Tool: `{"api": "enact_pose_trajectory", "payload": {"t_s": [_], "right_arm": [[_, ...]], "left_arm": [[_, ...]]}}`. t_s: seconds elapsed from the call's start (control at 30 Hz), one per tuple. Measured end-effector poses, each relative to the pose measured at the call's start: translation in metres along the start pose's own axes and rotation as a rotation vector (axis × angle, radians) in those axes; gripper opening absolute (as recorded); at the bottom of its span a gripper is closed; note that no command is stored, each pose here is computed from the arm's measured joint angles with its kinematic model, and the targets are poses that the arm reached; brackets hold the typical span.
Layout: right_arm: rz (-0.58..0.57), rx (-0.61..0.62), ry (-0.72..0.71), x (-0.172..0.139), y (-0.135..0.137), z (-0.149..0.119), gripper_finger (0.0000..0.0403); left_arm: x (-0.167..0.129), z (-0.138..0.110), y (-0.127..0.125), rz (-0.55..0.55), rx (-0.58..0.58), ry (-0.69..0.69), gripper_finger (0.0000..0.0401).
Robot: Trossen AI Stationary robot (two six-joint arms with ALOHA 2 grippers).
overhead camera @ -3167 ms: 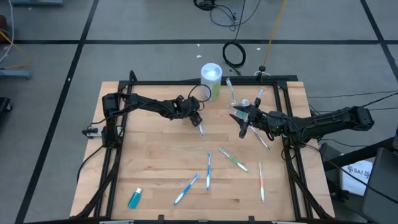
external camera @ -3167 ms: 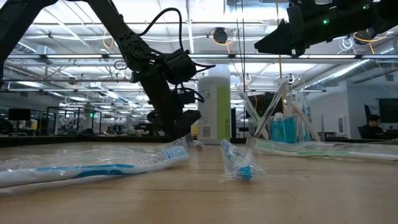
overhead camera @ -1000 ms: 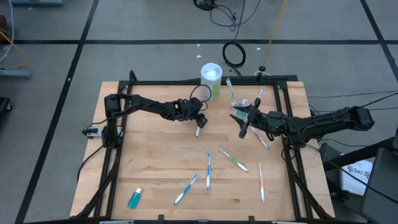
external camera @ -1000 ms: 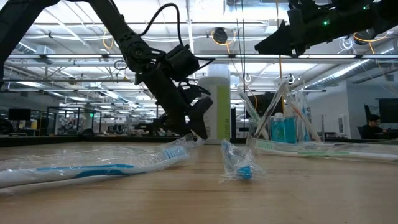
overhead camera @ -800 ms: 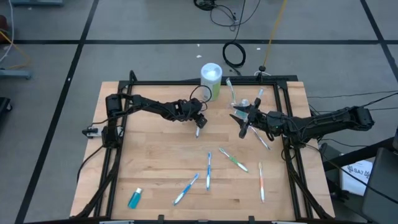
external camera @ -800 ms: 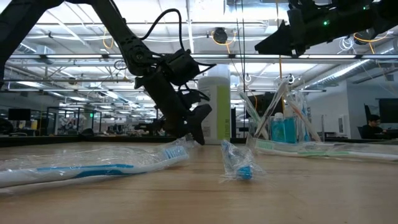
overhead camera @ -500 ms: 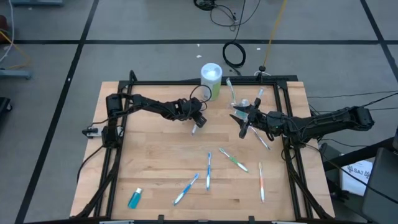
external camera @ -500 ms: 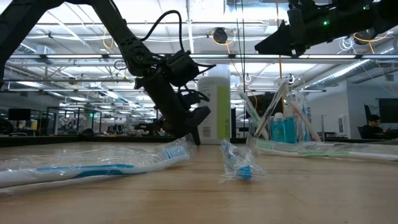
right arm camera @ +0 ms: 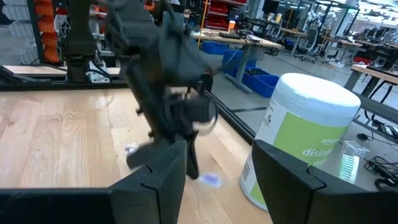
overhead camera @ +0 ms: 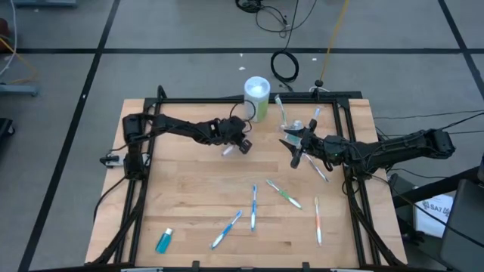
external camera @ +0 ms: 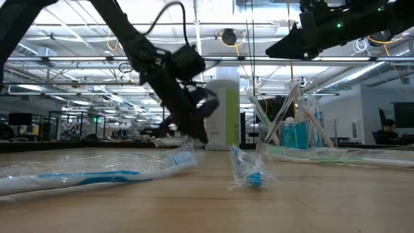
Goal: Pick & Place toothbrushing station
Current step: Put the left purple toothbrush into the transparent organizer
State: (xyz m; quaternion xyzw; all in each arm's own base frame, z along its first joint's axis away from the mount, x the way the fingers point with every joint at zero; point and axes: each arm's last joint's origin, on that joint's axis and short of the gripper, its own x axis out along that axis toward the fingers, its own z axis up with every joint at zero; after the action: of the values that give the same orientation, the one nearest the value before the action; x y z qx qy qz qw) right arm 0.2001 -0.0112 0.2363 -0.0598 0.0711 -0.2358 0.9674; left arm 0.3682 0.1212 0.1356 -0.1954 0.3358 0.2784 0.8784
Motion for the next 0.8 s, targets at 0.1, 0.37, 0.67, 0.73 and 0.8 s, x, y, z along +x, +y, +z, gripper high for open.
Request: {"api": "enact_pose_trajectory", "payload": {"t_s": [0.1,0.37,0.67,0.73,0.8], "right_arm": [[0.000,0.025,-0.001,0.000,0.000,0.000,0.0176],[0.004,0.056,0.026,0.000,0.000,-0.003,0.0176],[0.005,0.116,0.105,-0.001,0.001,-0.011,0.0176],[0.006,0.126,0.126,-0.001,0.001,-0.013,0.0176],[0.041,0.135,0.156,-0.002,0.002,-0.016,0.0176]], "left_arm": [[-0.022,0.017,-0.005,-0.051,0.021,-0.070,0.0004],[-0.113,0.073,-0.022,-0.150,0.173,-0.463,0.0003],[-0.161,0.086,-0.049,-0.198,0.349,-0.723,0.0001],[-0.153,0.083,-0.052,-0.205,0.344,-0.712,0.0001],[-0.149,0.082,-0.055,-0.219,0.330,-0.725,0.0001]]}}
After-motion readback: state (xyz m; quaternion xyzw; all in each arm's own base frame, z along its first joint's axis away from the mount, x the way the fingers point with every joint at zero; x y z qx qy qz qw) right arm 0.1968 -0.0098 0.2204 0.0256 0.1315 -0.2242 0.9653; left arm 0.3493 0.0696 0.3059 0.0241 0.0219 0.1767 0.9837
